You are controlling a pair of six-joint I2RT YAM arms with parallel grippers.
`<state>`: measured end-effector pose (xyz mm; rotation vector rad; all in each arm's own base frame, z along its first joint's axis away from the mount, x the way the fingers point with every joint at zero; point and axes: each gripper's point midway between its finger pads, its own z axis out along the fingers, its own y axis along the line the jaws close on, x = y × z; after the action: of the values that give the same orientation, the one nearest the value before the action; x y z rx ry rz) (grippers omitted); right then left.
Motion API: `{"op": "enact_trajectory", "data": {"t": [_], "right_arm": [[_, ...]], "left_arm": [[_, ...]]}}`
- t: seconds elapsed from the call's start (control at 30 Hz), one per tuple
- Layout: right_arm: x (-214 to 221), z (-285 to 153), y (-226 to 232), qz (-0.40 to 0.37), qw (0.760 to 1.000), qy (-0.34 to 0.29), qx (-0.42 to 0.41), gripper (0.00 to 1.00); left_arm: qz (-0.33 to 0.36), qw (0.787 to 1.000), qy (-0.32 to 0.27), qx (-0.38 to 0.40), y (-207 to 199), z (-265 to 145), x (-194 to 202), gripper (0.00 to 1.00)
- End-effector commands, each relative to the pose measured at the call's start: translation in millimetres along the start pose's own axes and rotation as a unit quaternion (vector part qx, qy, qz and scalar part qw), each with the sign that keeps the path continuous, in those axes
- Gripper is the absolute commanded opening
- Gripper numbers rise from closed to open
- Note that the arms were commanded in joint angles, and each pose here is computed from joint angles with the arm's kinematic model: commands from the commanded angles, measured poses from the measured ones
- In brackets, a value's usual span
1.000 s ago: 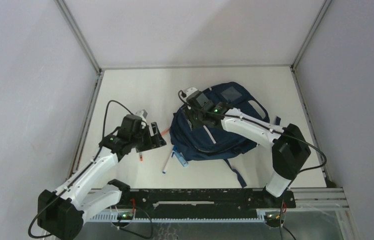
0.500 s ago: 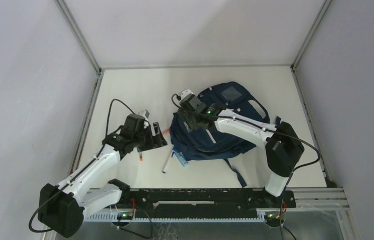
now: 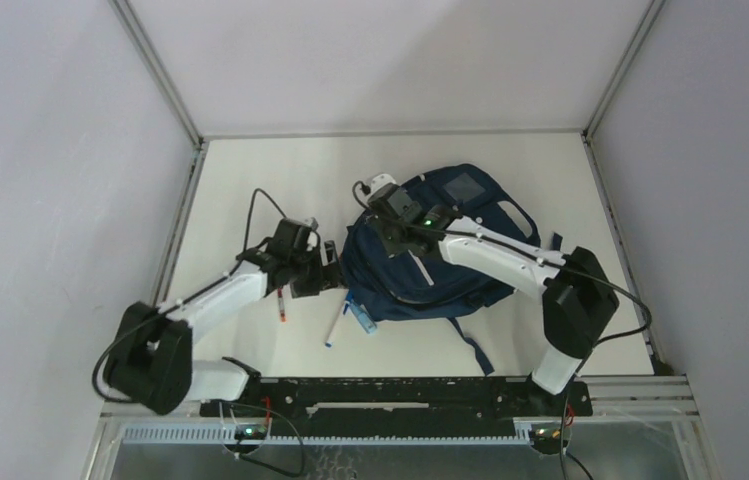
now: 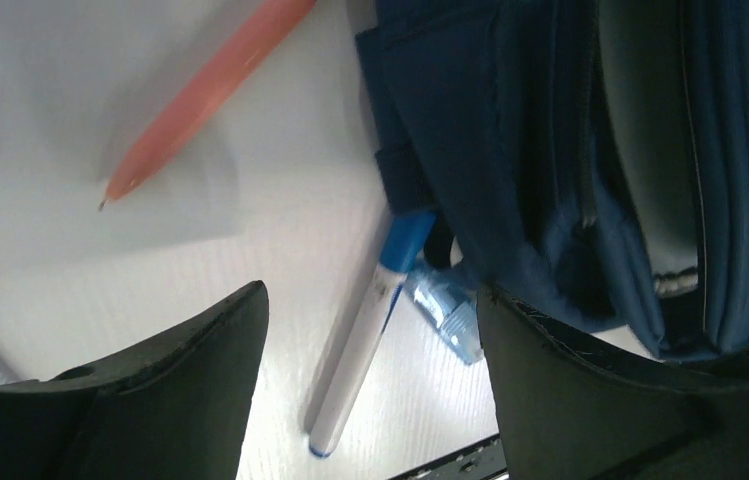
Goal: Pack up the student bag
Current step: Adjust the student bag at the center of the board.
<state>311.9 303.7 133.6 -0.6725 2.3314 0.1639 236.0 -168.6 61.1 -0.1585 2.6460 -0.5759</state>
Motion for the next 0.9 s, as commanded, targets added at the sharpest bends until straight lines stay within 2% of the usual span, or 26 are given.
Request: {"op": "enact_trajectory", "data": {"t": [0.0, 0.23, 0.4, 0.6, 0.73, 0.87], "right_arm": [[-14, -29, -38, 0.056, 0.998, -0.036, 0.017, 0.00], [-10, -67, -58, 0.182, 0.978, -0.062, -0.078, 0.00], [-3, -86, -57, 0.221, 0.963, -0.068, -0.136, 0.00], [-9, -83, -68, 0.261, 0.950, -0.082, -0.151, 0.00], [-30, -76, -72, 0.299, 0.929, -0.102, -0.193, 0.00], [-27, -67, -76, 0.301, 0.930, -0.087, -0.190, 0.00]], "left_arm": [[0.027, 0.997, -0.031, 0.063, -47, 6, -49, 0.80], [0.045, 0.990, -0.011, 0.136, -100, 21, -82, 0.79], [0.056, 0.986, -0.021, 0.155, -123, 22, -109, 0.79], [0.064, 0.985, -0.031, 0.158, -136, 27, -131, 0.79], [0.060, 0.984, -0.033, 0.163, -145, 31, -142, 0.77], [0.064, 0.985, -0.063, 0.148, -140, 12, -147, 0.77]]}}
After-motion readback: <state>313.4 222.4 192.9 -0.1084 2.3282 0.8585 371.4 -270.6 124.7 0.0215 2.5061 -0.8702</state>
